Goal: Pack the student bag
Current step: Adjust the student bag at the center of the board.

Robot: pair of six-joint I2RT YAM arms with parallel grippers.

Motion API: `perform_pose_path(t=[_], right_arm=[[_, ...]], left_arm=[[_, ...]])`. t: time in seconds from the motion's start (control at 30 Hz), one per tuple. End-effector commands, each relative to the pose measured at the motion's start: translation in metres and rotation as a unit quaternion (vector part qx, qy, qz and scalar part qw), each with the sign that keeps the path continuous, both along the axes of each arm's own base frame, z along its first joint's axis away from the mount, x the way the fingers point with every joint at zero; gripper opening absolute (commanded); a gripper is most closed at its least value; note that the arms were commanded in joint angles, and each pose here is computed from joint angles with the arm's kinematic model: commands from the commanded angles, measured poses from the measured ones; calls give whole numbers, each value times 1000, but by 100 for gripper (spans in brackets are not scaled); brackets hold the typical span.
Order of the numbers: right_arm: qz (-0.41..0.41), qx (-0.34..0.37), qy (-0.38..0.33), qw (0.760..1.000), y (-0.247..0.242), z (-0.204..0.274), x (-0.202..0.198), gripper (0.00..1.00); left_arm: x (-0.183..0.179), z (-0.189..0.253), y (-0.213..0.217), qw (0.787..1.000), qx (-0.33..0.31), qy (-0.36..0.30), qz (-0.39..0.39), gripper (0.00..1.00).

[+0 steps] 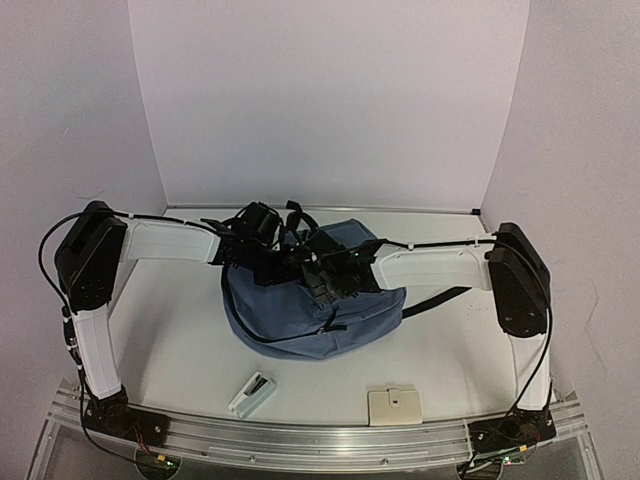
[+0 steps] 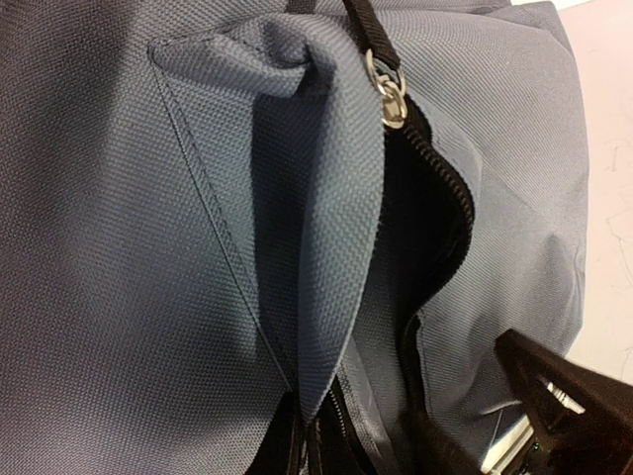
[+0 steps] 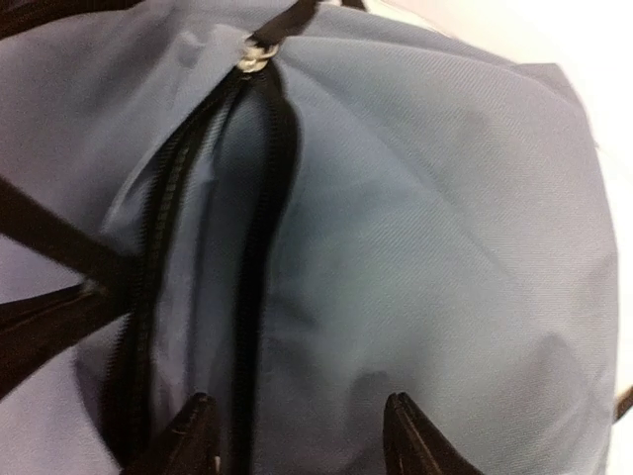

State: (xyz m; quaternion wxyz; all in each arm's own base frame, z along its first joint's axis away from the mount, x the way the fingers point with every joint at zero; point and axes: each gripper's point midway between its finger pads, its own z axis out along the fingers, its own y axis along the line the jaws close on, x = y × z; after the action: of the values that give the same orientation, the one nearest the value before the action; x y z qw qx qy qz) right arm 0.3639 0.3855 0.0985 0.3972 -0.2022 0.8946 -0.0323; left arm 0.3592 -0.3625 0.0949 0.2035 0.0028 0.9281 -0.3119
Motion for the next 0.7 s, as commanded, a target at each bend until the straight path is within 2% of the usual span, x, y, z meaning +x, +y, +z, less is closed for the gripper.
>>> perform_pose_path(t=[0.0, 0.07, 0.13, 0.2, 0.3, 0.53, 0.67], right_arm=[[-70, -79, -40, 994, -42, -3, 24, 42], [-84, -77, -52, 992, -47, 6, 32, 35], [-92, -67, -62, 992, -50, 21, 40, 21], [-84, -32, -63, 994, -43, 38, 43, 11], [-57, 45, -58, 996, -31, 65, 44, 2], [-5, 223, -31, 974, -26, 105, 40, 0], [11, 265, -21, 964, -30, 115, 36, 0]], left_arm=[[-3, -1, 1, 1000, -2, 5, 4, 3], [-2, 0, 1, 1000, -5, 5, 4, 3], [-2, 2, -1, 1000, -8, 4, 2, 3], [-2, 6, -3, 1000, -15, 0, -2, 3], [-1, 17, -8, 999, -30, -9, -10, 5], [0, 61, -11, 996, -64, -65, -24, 29], [-4, 76, -2, 994, -66, -85, -20, 35]])
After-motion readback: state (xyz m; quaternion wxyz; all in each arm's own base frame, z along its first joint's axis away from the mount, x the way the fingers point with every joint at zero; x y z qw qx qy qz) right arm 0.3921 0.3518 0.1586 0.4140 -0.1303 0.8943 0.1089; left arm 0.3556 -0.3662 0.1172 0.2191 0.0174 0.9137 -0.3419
